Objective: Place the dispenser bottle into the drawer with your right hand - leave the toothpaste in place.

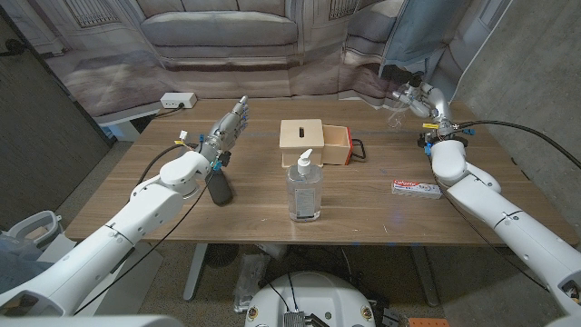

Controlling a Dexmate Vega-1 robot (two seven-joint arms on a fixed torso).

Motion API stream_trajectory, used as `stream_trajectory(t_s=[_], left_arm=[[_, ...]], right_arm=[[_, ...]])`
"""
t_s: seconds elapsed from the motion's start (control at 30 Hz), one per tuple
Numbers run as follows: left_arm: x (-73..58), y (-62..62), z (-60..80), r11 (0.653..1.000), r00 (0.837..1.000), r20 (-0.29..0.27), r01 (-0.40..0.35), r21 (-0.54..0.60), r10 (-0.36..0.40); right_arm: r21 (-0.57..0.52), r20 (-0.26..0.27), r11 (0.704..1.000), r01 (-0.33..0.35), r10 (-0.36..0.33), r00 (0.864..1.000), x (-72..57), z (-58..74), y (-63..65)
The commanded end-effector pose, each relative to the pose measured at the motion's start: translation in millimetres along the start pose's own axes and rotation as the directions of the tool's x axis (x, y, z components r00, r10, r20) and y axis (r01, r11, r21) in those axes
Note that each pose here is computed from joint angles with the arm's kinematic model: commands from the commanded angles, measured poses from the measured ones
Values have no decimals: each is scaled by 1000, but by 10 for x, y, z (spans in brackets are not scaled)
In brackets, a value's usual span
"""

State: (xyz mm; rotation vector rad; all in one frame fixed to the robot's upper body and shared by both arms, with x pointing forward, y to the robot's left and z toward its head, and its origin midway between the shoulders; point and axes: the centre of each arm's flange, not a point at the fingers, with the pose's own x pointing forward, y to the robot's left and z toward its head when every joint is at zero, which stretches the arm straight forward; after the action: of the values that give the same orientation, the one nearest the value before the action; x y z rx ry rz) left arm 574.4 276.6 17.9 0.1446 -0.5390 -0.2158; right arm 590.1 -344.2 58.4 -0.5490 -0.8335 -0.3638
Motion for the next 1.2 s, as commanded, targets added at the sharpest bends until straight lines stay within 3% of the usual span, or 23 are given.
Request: stream_trajectory(t_s=[0.03, 0.8, 1.2], left_arm=[[-47, 3, 12, 1000, 1000, -1, -4, 9, 4], [161, -23, 78, 999, 999, 10, 49, 21, -49], [100, -67, 112, 998, 999, 13, 49, 29, -50]], right_arm=[[7, 38, 1000, -28, 28, 999, -25, 133, 37], [23, 40, 998, -66, 65, 997, -166, 150, 77], [36, 81, 993, -110, 107, 991, -151, 242, 128]])
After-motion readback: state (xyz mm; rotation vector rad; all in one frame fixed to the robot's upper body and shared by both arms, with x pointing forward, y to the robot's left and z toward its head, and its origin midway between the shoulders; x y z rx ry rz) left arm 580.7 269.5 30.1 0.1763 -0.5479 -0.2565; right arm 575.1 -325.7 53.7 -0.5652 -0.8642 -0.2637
